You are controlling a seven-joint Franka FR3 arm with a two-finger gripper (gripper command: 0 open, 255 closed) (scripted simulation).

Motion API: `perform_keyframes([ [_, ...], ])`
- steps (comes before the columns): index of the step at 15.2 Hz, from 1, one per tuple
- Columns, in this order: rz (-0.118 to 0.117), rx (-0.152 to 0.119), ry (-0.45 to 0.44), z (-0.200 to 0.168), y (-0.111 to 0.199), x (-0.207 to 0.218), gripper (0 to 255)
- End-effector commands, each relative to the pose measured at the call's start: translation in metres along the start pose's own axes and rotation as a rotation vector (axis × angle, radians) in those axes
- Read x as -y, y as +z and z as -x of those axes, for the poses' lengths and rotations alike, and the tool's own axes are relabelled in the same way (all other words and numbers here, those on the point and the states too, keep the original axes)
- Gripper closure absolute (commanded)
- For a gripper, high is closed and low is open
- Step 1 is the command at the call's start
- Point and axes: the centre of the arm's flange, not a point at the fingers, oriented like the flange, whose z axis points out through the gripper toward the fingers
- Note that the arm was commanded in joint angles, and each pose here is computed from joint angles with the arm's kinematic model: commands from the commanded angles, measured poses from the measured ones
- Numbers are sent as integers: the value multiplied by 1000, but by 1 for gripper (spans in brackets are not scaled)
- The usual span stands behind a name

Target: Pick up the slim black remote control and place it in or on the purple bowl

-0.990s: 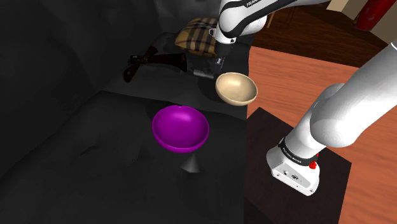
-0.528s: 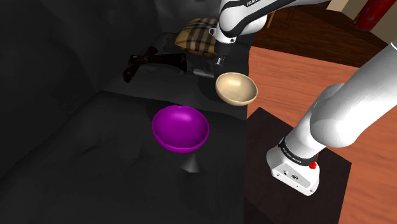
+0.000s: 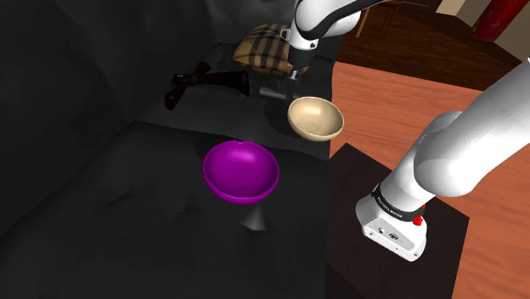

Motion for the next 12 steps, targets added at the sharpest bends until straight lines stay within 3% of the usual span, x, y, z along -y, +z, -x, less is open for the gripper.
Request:
perform_keyframes([
  [1, 0, 0, 0, 0, -11, 2, 255],
  [12, 0, 0, 0, 0, -69, 7, 255],
])
